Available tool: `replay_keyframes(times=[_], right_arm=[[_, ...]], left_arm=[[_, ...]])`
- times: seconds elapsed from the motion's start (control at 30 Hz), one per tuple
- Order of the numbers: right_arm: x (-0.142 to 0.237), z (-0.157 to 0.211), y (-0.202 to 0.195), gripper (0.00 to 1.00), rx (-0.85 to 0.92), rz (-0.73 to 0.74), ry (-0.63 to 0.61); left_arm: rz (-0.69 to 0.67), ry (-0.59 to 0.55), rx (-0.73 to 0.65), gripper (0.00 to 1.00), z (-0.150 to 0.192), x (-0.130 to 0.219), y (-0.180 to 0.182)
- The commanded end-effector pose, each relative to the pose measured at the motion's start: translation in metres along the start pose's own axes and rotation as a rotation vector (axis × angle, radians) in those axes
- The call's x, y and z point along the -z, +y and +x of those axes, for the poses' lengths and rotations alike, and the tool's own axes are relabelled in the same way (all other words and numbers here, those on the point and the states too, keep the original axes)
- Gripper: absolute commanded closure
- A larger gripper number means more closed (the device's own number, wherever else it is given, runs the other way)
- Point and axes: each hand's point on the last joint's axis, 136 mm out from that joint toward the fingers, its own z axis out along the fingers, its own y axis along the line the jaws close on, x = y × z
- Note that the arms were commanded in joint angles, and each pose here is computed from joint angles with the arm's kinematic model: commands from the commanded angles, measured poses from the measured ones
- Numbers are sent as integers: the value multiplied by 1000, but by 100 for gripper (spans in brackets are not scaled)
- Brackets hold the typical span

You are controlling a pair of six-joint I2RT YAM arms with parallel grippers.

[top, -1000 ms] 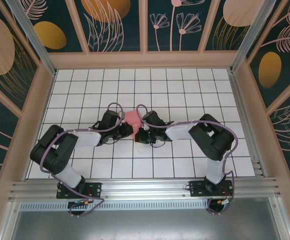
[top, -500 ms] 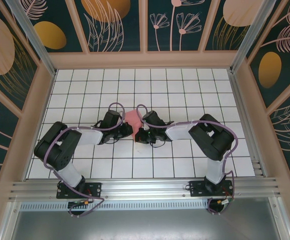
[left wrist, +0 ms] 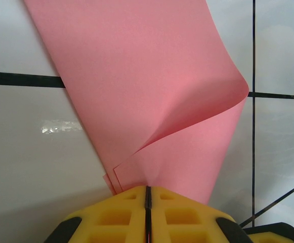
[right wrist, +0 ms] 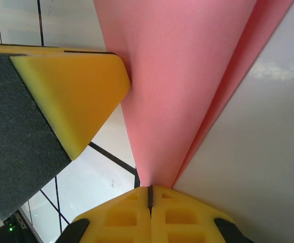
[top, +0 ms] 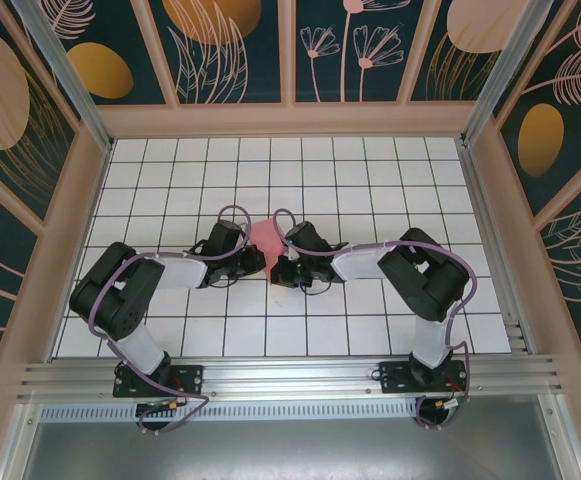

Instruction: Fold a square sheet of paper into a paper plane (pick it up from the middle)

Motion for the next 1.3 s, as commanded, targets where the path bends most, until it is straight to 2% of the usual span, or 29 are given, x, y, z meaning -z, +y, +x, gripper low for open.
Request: replay_keyframes(times=[0.0,0.2,0.53,1.27], right_arm=[[6,-7,-4,97,6,46,-37],[29,-31,29,97,73,-13,-131],[20,-55,14,97,64,20,-152],[-6,-43,-17,97,19,60,-77]], left_arm=[[-34,2,-17,89,-2,0,3],[-55,18,-8,90,2,-3,9],[-53,16,-9,90,1,-2,7],[-24,-14,-23,90,-9,9,-7]])
